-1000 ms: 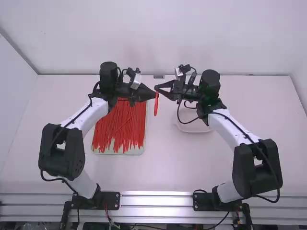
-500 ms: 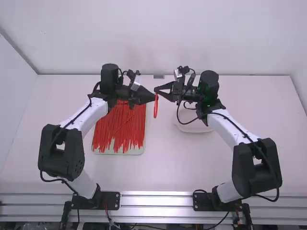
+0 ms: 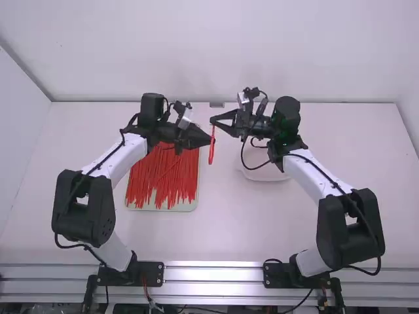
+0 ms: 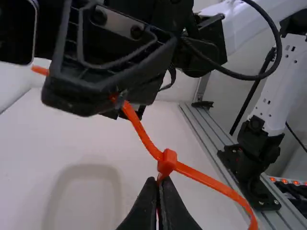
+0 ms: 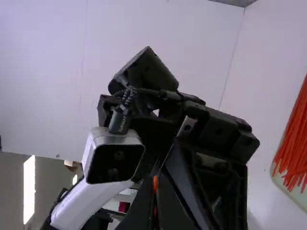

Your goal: Fasten the cable tie

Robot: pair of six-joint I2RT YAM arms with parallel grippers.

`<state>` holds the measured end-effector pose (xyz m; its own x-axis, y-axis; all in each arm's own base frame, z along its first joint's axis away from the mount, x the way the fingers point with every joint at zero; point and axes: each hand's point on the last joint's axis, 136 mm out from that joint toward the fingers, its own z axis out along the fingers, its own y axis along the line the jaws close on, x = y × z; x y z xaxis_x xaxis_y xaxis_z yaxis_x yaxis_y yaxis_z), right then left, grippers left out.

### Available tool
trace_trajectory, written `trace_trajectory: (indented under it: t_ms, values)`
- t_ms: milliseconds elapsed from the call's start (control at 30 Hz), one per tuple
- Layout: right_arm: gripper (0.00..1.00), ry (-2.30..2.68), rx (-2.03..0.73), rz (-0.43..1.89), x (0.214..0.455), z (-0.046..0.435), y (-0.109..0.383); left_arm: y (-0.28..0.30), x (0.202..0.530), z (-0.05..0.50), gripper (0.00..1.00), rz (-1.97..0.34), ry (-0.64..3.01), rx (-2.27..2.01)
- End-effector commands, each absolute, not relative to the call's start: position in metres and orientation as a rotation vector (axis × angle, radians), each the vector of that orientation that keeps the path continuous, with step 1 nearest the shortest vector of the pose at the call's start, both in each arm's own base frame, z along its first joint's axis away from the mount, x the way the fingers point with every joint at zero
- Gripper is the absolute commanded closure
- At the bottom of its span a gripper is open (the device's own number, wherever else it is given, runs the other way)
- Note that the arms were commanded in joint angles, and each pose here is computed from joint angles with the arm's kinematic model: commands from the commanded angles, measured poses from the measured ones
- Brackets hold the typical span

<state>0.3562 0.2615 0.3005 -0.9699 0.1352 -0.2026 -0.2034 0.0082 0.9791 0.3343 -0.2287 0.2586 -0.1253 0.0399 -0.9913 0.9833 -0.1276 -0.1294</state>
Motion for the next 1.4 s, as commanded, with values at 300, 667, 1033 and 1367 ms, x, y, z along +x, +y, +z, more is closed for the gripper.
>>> trace_trajectory:
  t_ms: [300,667,1033,1367]
  values:
    - [1.0,1.972,-0.045,2.044,0.366,0.322,0.251,-0.228,0.331,0.217,0.98,-1.326,1.348,1.254]
    - [1.0,1.939,-0.036,2.044,0.37,0.329,0.243,-0.227,0.335,0.205,0.98,-1.303,1.441,1.228]
    - [1.0,1.904,-0.044,2.034,0.373,0.335,0.235,-0.224,0.328,0.174,0.98,-1.309,1.546,1.189]
    - [1.0,1.896,-0.045,2.019,0.376,0.335,0.231,-0.222,0.321,0.149,0.98,-1.36,1.633,1.071]
